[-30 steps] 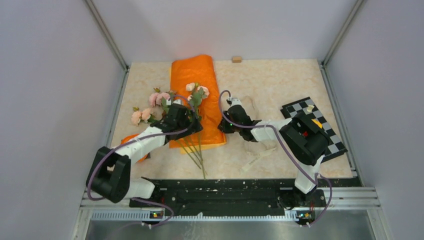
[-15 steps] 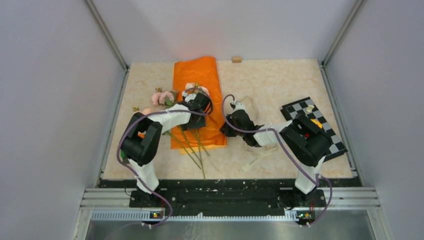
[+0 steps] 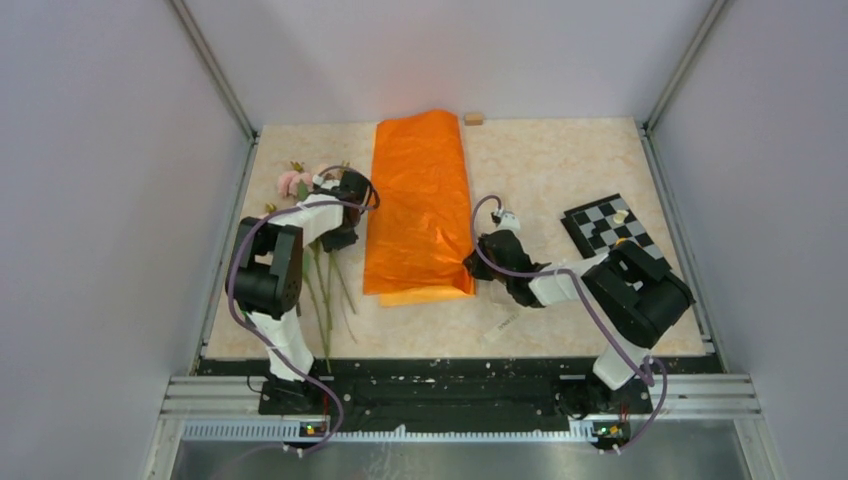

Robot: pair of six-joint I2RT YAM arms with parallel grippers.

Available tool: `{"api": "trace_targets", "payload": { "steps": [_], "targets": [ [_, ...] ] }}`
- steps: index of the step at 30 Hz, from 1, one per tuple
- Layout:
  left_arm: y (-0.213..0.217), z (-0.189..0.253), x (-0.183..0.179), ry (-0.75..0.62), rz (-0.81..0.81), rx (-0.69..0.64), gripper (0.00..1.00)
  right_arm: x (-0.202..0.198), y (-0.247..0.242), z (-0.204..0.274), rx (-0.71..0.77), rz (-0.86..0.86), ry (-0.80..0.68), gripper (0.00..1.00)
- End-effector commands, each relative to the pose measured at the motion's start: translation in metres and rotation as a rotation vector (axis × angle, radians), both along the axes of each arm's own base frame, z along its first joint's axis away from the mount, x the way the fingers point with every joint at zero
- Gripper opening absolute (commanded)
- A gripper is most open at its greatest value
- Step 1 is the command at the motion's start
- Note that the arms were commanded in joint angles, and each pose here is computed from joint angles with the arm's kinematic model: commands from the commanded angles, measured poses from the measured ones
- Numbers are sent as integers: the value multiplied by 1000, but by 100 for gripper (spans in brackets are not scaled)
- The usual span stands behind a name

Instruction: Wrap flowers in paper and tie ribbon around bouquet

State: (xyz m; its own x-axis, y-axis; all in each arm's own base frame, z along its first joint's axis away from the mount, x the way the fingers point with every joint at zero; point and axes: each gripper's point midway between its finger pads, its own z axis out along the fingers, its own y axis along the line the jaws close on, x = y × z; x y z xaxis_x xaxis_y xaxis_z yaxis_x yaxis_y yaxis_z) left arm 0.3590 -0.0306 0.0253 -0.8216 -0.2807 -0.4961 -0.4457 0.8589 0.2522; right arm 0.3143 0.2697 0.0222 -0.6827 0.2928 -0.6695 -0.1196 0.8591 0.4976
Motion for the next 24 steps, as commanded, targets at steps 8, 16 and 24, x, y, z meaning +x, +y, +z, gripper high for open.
{"api": "trace_targets", "payload": {
  "steps": [8, 16, 24],
  "targets": [
    [54, 41, 73, -74, -138, 32, 46, 1, -10, 5, -30, 18, -32, 6],
    [6, 88, 64, -187, -255, -165, 97, 14, -26, 78, -149, 29, -181, 41],
    [-93, 176, 10, -510, -523, -513, 99, -15, -100, 106, -254, -159, -192, 89]
  ]
}}
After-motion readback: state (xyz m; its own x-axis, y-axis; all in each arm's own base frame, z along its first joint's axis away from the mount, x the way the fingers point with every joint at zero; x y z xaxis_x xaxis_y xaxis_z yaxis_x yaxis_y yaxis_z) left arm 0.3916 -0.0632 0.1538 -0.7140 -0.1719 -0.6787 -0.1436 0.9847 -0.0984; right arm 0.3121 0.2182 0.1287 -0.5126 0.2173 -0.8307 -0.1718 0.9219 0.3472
